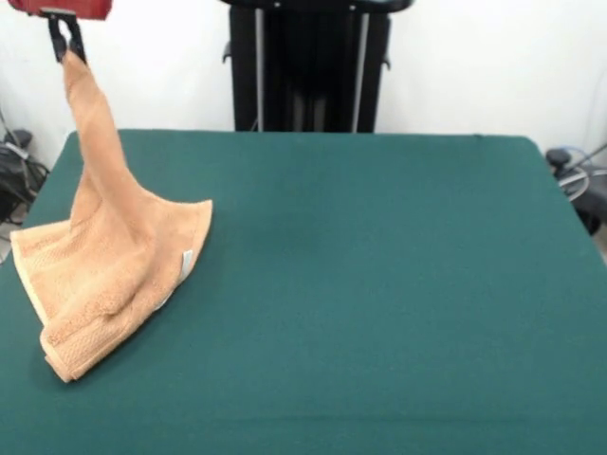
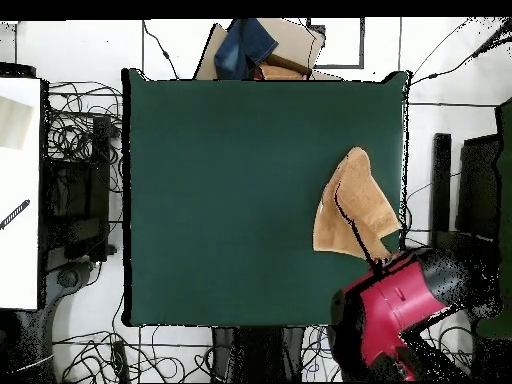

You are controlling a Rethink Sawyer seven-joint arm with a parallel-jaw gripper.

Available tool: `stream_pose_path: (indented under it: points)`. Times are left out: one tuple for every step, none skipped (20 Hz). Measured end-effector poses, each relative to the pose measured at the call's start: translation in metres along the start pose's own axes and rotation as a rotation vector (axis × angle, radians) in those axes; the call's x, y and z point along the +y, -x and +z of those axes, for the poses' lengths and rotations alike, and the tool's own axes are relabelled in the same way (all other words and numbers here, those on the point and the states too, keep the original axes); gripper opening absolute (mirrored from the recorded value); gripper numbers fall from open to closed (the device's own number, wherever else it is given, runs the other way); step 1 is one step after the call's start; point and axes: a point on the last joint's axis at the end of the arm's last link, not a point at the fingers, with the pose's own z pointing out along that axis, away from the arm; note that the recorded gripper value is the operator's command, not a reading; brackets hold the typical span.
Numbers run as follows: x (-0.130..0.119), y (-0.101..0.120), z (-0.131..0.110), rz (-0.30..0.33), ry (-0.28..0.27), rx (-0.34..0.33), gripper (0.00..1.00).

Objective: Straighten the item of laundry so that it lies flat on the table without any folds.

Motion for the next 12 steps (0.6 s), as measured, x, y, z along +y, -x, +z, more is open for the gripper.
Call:
stream_pose_path:
  points:
    - [0.009, 0.005, -0.001, -0.024, -0.001, -0.013, 0.00]
    - [0.015, 0.007, -0.001, -0.038, 0.001, -0.019, 0.00]
    - [0.027, 0.011, -0.001, -0.061, 0.004, -0.025, 0.00]
    - [0.034, 0.013, -0.001, -0.074, 0.004, -0.026, 0.00]
    - [0.044, 0.015, -0.001, -0.091, 0.004, -0.024, 0.00]
    - [0.053, 0.017, -0.001, -0.109, 0.003, -0.021, 0.00]
    - [0.060, 0.018, -0.001, -0.121, 0.002, -0.016, 0.00]
    - [0.069, 0.019, -0.002, -0.135, -0.002, -0.014, 0.00]
    - [0.078, 0.020, -0.002, -0.150, -0.007, -0.011, 0.00]
    - [0.087, 0.021, -0.003, -0.165, -0.012, -0.008, 0.00]
    - [0.096, 0.022, -0.004, -0.180, -0.016, -0.005, 0.00]
    - [0.104, 0.022, -0.004, -0.187, -0.019, -0.004, 0.00]
